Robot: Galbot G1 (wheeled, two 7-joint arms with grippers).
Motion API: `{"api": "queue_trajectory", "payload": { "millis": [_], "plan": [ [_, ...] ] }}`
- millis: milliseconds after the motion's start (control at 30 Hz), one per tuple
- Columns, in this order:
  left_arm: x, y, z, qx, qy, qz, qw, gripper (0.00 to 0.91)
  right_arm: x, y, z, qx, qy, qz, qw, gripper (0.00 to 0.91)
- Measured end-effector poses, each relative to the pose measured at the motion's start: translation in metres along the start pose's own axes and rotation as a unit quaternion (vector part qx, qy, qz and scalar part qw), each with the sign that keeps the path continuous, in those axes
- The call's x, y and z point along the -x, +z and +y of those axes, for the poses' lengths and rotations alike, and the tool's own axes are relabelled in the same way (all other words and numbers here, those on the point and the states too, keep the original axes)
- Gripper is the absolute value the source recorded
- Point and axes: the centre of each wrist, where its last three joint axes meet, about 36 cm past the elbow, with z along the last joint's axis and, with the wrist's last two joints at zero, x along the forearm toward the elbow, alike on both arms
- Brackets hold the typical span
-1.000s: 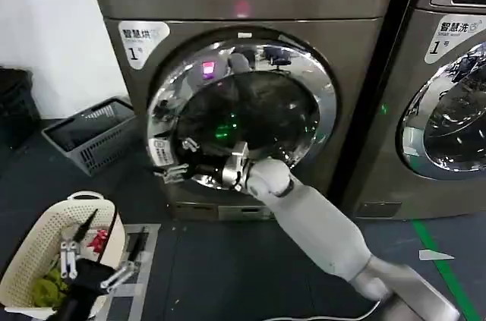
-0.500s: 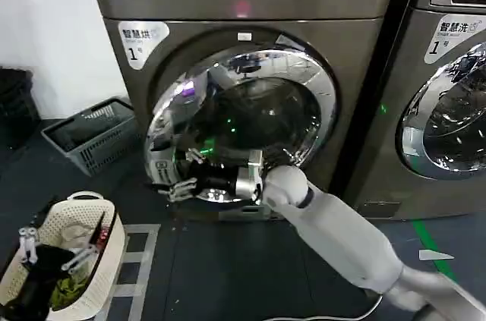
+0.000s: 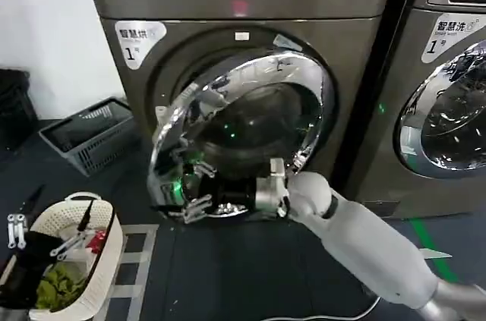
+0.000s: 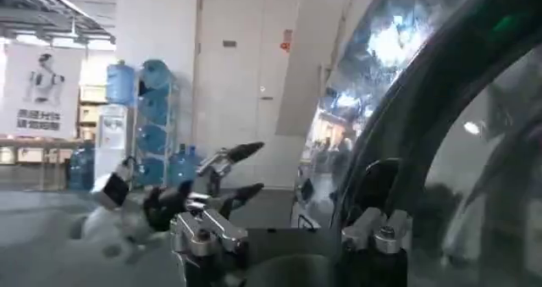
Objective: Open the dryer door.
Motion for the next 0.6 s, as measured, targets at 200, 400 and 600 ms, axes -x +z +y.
{"api": "queue_trajectory", "payload": {
  "millis": [200,400,600],
  "plan": [
    [0.011,0.005,0.0,-0.002,0.019,-0.003,1.0,0.907,-0.017,-0.006,0.004,-0.006,-0.036,0.004,0.999,0.907],
    [0.029,0.01,0.0,-0.004,0.041,-0.004,0.999,0.907,-0.035,-0.012,0.013,-0.013,-0.055,0.006,0.998,0.907],
    [0.057,0.018,-0.005,-0.008,0.064,-0.013,0.998,0.907,-0.056,-0.024,0.021,-0.023,-0.044,0.001,0.999,0.907]
  ]
}}
